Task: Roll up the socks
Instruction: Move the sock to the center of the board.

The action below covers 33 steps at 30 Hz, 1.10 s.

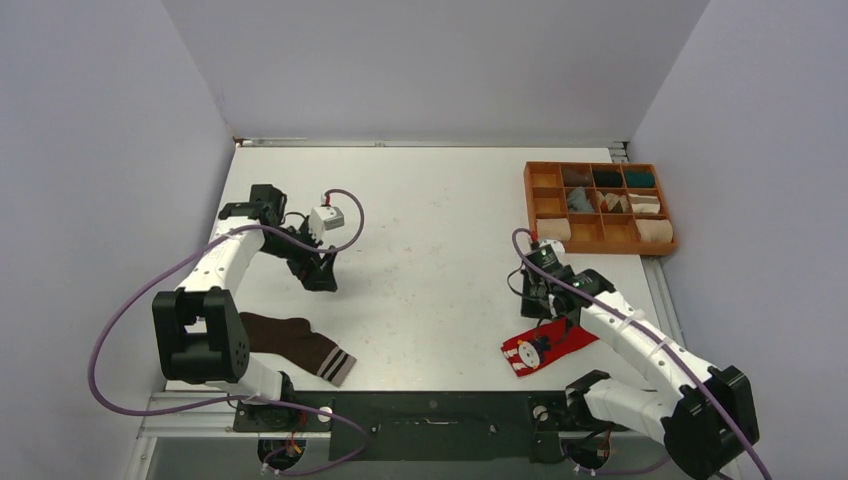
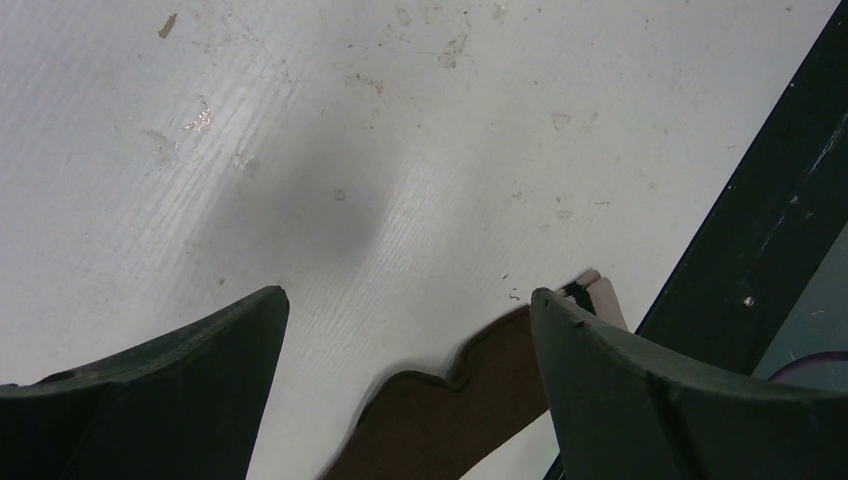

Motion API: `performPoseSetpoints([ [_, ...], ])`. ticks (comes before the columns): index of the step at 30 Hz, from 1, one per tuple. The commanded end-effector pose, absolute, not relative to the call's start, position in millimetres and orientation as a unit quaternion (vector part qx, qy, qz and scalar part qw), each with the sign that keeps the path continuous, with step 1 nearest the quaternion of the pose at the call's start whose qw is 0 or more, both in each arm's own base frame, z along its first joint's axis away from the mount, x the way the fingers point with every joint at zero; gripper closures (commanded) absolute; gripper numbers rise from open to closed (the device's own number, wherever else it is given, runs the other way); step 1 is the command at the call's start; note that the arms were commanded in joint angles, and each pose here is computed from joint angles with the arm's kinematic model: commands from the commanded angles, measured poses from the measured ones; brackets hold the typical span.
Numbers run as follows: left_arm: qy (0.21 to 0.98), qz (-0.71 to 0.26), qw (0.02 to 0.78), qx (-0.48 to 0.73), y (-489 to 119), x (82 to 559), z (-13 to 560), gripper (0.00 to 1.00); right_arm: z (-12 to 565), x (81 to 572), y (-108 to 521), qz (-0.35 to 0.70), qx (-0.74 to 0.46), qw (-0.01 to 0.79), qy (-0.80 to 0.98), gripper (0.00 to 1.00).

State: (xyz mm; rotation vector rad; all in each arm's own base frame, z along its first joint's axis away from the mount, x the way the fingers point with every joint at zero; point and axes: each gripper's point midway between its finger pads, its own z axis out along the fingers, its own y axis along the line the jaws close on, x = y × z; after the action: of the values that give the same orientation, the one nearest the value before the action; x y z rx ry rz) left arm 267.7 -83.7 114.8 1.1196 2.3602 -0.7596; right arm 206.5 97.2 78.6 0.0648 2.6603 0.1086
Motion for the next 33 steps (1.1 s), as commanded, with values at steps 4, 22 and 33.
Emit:
performPoseSetpoints([
  [4,0.834,-0.272,0.229,0.422,-87.3,264.3,119.9,0.11,17.2,151.4,112.1,0.062,0.102,0.164,0.979,0.95],
  [22,0.834,-0.262,0.230,0.427,-83.8,264.6,133.4,0.11,-21.3,152.1,367.1,0.241,-0.370,0.169,0.881,0.94],
  [33,0.794,-0.292,0.249,0.472,-91.8,238.4,158.9,0.11,126.1,188.3,426.4,0.368,-0.519,0.328,0.698,0.43],
])
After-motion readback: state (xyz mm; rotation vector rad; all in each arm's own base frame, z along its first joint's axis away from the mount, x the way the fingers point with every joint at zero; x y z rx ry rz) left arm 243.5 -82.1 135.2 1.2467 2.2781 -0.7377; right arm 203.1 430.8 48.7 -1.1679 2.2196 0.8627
